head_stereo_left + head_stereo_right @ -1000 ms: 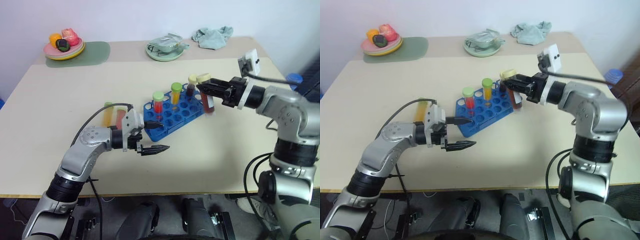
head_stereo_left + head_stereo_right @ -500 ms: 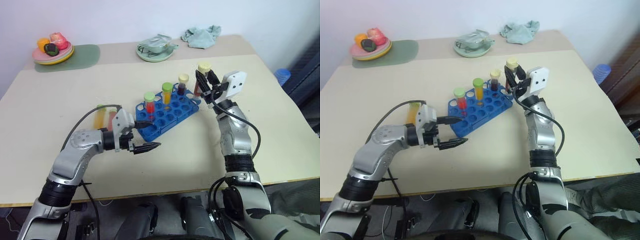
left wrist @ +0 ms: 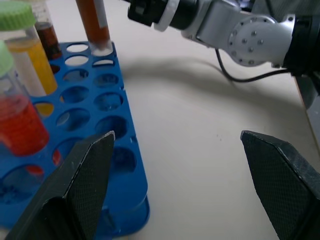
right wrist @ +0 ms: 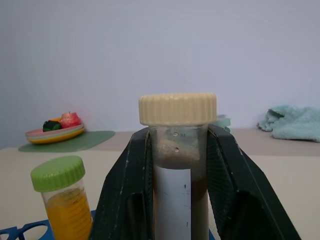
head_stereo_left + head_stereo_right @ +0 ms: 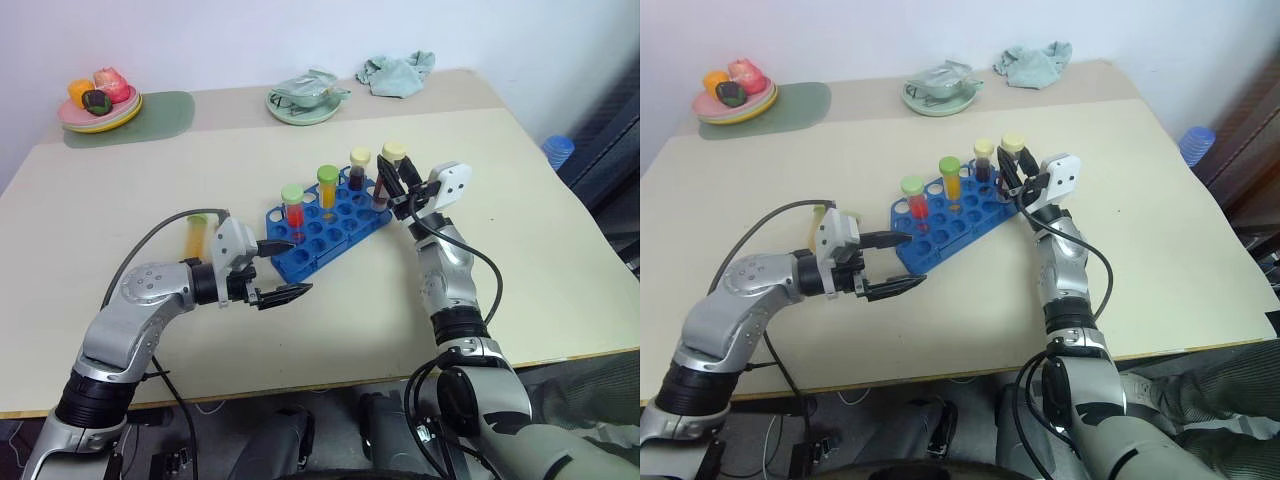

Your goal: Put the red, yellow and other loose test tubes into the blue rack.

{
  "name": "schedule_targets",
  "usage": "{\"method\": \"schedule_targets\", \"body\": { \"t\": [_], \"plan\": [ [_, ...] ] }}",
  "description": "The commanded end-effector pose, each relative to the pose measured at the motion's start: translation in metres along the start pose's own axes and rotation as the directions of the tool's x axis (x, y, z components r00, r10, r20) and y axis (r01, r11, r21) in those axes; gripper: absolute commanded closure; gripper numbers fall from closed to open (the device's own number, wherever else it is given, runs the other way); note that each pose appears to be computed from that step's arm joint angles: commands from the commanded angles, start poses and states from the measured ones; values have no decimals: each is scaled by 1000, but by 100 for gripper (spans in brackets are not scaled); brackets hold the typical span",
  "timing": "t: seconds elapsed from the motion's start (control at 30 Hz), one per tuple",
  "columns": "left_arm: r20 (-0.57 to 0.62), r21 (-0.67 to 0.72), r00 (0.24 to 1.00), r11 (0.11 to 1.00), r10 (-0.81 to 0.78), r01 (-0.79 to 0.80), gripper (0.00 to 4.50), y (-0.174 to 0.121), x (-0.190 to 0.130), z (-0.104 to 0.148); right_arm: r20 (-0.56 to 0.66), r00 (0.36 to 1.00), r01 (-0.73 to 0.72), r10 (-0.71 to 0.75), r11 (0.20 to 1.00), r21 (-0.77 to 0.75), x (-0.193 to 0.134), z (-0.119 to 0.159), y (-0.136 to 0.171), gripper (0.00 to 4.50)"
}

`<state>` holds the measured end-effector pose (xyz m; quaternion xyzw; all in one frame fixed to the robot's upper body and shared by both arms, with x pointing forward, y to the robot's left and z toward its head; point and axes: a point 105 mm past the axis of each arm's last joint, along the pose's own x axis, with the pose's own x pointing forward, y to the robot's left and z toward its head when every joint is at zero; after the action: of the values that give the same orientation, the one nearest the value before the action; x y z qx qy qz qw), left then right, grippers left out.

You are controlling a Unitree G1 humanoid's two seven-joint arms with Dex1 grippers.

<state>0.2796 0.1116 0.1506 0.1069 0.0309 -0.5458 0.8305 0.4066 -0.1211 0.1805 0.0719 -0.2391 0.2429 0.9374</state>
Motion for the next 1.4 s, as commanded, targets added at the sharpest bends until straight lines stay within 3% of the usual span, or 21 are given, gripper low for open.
{"method": "schedule_targets", "body": {
  "t": [0.03,0.2,0.33,0.4,0.53,0.67,0.8,0.87,1.0,1.1,1.23,1.4],
  "plan": [
    [28,36,999,999,16,-17,34,-1,-5,12,6,1000,-23,23,1000,20,6,-2,5,368],
    [28,30,999,999,36,-37,34,-1,-8,12,-21,1000,-22,23,999,45,2,-11,3,368],
    [53,10,996,998,68,-68,34,0,-10,14,-28,999,-24,25,999,30,-3,-14,3,171],
    [121,-20,981,988,152,-151,34,11,-14,23,-6,1000,-18,18,999,-32,-5,-6,1,75],
    [180,-54,918,935,355,-351,34,32,-31,33,31,997,-62,67,988,-143,-10,19,2,75],
    [145,-27,833,843,535,-537,34,51,-49,32,-9,991,-135,136,971,-200,-20,40,8,75],
    [28,-61,661,661,750,-748,34,76,-73,26,-181,941,-320,286,925,-204,-45,73,18,75],
    [-124,-93,569,562,813,-822,34,87,-80,14,-284,886,-423,365,889,-176,-61,87,22,75],
    [-311,-217,493,445,812,-869,34,99,-79,13,-492,731,-596,473,793,-124,-88,101,29,75],
    [-420,-271,476,393,773,-879,34,109,-78,17,-557,639,-672,530,738,-69,-97,110,32,75],
    [-525,-329,510,390,681,-860,34,124,-76,17,-563,603,-710,564,701,-58,-91,120,34,75],
    [-615,-293,446,337,651,-895,34,139,-82,13,-559,577,-741,596,670,-51,-84,125,39,75]
  ]
}}
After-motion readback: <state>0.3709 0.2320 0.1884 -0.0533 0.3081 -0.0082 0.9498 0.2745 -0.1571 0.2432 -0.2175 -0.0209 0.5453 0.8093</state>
